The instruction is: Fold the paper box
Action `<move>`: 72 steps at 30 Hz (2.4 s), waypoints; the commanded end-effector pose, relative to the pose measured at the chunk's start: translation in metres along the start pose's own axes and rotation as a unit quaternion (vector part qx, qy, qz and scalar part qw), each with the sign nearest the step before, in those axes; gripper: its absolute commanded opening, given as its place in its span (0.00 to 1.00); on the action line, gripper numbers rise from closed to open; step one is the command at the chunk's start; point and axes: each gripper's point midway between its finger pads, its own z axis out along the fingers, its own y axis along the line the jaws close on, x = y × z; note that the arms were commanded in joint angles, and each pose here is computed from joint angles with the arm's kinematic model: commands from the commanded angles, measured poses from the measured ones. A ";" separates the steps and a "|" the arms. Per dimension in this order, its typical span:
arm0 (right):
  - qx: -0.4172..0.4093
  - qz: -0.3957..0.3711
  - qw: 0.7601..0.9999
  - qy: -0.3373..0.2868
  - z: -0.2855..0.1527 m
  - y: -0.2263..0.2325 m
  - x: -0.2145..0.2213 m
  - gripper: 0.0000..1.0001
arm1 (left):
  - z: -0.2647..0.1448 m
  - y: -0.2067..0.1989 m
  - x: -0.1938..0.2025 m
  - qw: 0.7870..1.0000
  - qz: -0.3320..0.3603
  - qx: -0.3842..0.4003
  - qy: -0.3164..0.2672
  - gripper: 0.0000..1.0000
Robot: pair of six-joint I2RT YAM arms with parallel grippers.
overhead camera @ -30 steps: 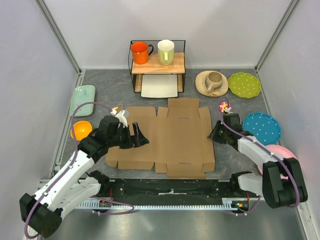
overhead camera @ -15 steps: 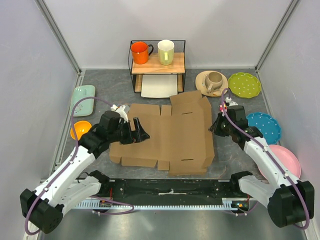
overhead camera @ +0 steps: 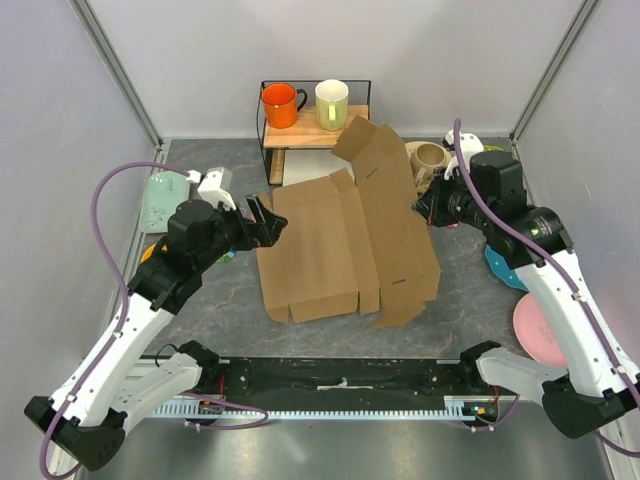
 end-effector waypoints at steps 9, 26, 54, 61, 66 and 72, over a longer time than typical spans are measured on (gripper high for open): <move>-0.153 -0.086 0.984 0.003 -0.073 0.087 -0.031 0.00 | -0.023 -0.058 -0.106 0.940 0.186 0.123 -0.258 0.99; -0.242 -0.104 0.965 0.010 -0.116 0.117 -0.018 0.00 | 0.010 -0.081 -0.117 0.866 0.391 0.153 -0.272 0.99; -0.089 -0.019 0.980 -0.177 -0.141 0.085 -0.118 0.98 | -0.028 -0.126 -0.185 0.911 0.252 0.175 -0.275 0.02; -0.091 0.045 0.955 -0.280 -0.181 0.085 -0.158 0.98 | -0.031 -0.121 -0.165 0.970 0.065 0.162 -0.167 0.02; -0.016 0.076 0.940 -0.333 -0.200 0.052 -0.167 0.98 | -0.025 -0.105 -0.108 0.988 -0.053 0.138 -0.049 0.02; 0.024 0.101 0.923 -0.370 -0.225 0.032 -0.172 0.98 | -0.066 -0.102 -0.107 0.981 -0.125 0.136 -0.063 0.02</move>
